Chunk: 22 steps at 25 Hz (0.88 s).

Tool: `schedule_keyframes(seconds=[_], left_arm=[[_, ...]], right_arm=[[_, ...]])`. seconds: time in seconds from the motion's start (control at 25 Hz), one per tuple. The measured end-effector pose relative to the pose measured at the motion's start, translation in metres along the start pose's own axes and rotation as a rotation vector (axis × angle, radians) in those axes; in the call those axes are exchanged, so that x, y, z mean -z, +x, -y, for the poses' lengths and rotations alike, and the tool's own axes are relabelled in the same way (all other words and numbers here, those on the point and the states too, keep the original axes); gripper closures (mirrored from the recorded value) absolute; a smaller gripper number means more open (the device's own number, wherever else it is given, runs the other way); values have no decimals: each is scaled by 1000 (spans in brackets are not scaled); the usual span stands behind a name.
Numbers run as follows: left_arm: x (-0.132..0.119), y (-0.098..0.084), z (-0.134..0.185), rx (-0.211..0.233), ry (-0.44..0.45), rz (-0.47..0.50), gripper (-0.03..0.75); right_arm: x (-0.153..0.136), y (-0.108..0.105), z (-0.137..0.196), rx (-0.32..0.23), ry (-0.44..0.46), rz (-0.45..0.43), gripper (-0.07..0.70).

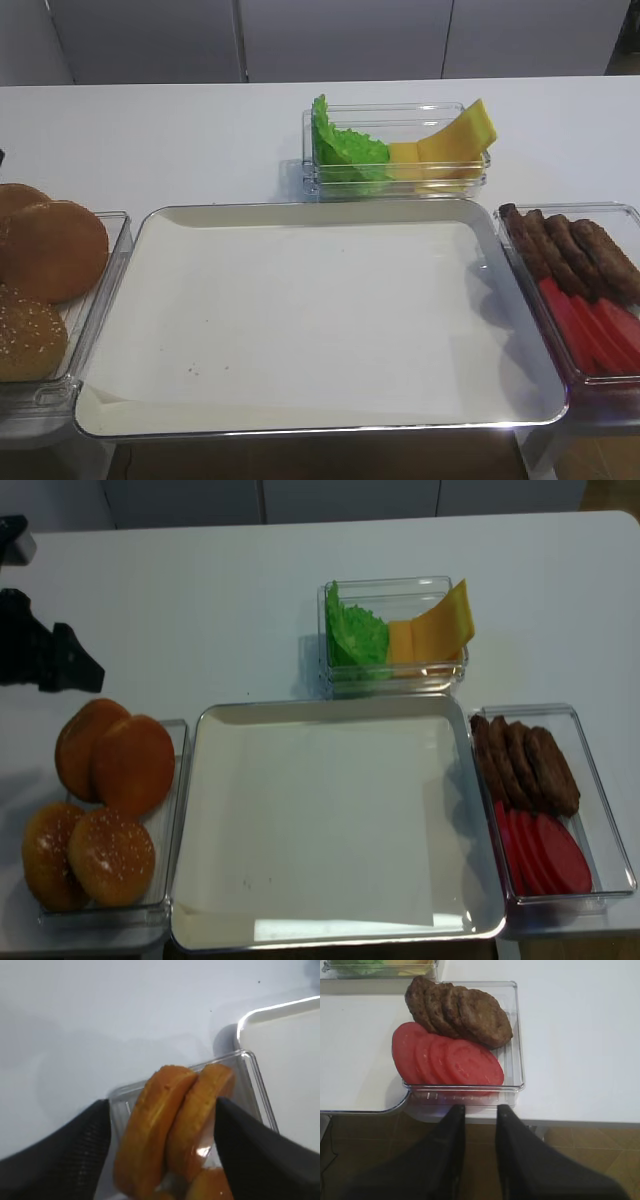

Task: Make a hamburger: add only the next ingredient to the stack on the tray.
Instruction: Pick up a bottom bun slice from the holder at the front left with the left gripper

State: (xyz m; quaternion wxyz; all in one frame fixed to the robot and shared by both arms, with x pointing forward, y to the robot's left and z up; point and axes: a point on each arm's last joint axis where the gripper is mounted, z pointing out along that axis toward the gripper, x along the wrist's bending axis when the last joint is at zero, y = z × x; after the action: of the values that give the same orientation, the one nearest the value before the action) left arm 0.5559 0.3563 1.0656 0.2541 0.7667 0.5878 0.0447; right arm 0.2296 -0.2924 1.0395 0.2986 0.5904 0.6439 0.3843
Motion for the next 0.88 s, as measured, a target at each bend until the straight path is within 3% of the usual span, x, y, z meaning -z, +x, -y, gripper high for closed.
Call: schedule_keyframes(seconds=[0.16, 0.4, 0.88], left_arm=[[-6, 3, 5, -50, 71, 39, 264], [-7, 9, 10, -98, 132, 6, 281], [-24, 16, 11, -82, 177, 51, 304]], right_arm=[[0, 0, 0, 0, 0, 0, 451], [0, 0, 0, 0, 0, 0, 451], [0, 0, 0, 0, 0, 0, 452]])
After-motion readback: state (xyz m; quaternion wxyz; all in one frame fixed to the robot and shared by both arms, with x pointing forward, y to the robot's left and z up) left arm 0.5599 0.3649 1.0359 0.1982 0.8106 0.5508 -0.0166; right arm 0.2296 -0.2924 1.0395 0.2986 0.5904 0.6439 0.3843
